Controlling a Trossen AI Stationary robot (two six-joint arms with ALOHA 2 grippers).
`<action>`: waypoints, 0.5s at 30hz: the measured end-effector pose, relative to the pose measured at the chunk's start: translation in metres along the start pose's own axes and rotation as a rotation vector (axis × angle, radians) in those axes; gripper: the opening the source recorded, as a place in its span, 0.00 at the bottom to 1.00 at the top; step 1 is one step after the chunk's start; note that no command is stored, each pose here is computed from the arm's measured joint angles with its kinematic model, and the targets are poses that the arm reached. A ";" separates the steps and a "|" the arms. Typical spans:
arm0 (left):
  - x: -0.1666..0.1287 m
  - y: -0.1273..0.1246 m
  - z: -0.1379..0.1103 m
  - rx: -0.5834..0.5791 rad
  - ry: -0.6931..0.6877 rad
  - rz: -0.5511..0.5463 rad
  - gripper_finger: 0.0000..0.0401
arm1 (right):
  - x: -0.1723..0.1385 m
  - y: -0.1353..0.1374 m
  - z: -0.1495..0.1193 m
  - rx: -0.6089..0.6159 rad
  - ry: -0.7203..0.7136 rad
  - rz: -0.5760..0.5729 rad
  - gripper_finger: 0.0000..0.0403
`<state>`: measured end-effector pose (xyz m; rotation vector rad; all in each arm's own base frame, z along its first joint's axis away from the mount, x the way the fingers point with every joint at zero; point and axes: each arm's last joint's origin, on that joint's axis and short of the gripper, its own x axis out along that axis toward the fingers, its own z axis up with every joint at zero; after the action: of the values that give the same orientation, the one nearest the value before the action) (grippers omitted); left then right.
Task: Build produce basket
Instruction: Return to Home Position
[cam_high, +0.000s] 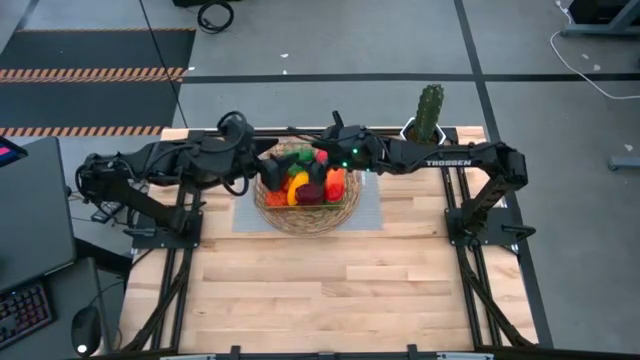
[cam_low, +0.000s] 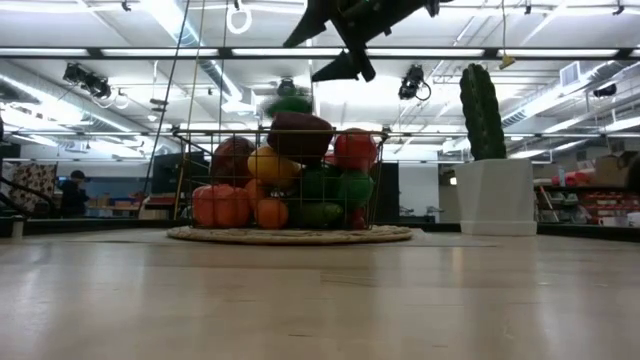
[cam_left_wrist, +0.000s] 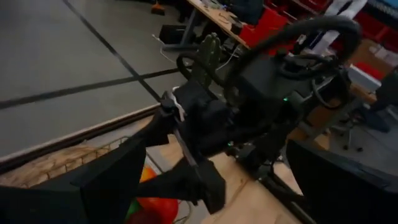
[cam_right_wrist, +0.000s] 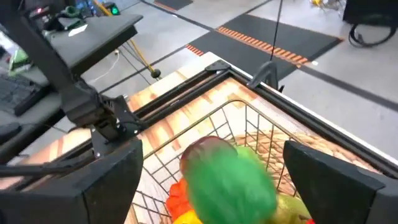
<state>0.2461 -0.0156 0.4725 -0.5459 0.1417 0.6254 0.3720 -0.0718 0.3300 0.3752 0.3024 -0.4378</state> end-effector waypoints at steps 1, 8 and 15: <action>0.000 0.000 0.000 -0.014 0.001 -0.002 0.99 | 0.001 -0.003 0.001 0.016 0.002 0.002 0.97; 0.003 -0.006 -0.007 -0.093 0.023 -0.009 0.99 | 0.002 -0.013 0.003 0.032 0.017 -0.004 0.99; 0.004 -0.005 -0.011 -0.057 0.046 0.008 0.99 | 0.000 -0.013 0.000 0.007 0.077 0.028 0.99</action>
<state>0.2522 -0.0226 0.4645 -0.6153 0.1701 0.6265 0.3661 -0.0827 0.3262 0.4029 0.3703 -0.3979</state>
